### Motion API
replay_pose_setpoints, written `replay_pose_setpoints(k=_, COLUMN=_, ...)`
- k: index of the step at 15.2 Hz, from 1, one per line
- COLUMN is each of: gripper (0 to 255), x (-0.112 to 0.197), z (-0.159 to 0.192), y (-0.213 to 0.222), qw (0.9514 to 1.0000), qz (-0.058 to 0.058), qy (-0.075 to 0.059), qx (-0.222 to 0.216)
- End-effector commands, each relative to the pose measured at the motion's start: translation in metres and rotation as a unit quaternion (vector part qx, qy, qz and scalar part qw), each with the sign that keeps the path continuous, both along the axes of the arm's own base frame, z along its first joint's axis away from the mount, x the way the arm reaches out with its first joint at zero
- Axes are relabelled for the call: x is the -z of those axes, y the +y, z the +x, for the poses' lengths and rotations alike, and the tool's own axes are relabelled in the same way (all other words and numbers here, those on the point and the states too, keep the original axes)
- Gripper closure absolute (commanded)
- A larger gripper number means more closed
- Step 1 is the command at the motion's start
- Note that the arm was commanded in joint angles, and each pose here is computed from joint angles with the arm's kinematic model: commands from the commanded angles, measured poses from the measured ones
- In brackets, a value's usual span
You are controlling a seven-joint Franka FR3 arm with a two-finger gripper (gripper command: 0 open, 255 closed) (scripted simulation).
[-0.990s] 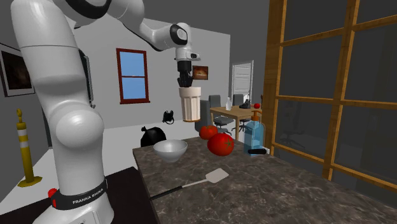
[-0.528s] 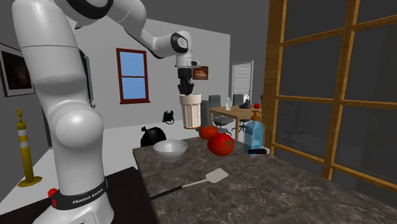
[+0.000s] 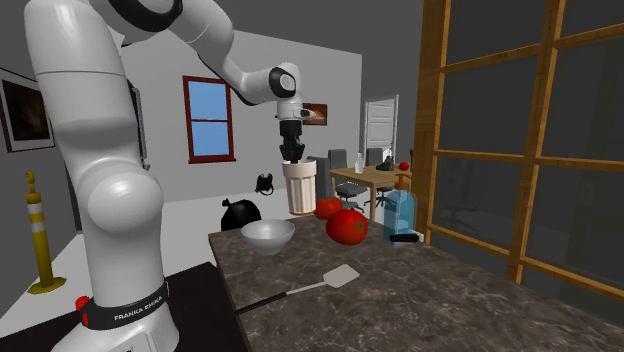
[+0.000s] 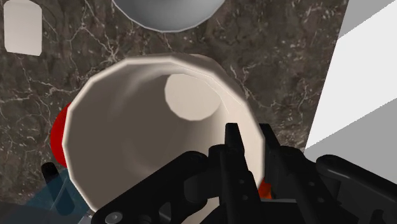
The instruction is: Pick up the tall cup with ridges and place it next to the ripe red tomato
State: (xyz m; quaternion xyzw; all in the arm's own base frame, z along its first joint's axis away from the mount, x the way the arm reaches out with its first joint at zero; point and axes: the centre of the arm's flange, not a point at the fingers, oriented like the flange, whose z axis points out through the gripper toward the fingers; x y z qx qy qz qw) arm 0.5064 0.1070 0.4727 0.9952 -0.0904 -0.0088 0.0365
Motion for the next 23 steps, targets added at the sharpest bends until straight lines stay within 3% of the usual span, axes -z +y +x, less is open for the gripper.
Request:
replay_pose_setpoints(k=1, gripper=255, x=0.010, z=-0.001, y=0.000, qw=1.0000, qz=0.000, qy=-0.001, qx=0.000)
replay_pose_setpoints(k=13, gripper=255, x=0.075, z=-0.001, y=0.000, qw=1.0000, qz=0.000, qy=-0.001, qx=0.000)
replay_pose_setpoints(k=21, gripper=255, x=0.075, z=-0.001, y=0.000, qw=1.0000, qz=0.000, qy=-0.001, qx=0.000)
replay_pose_setpoints(k=22, gripper=0, x=0.075, z=-0.001, y=0.000, qw=1.0000, qz=0.000, qy=-0.001, qx=0.000)
replay_pose_setpoints(k=23, gripper=0, x=0.075, z=-0.001, y=0.000, qw=1.0000, qz=0.000, qy=-0.001, qx=0.000)
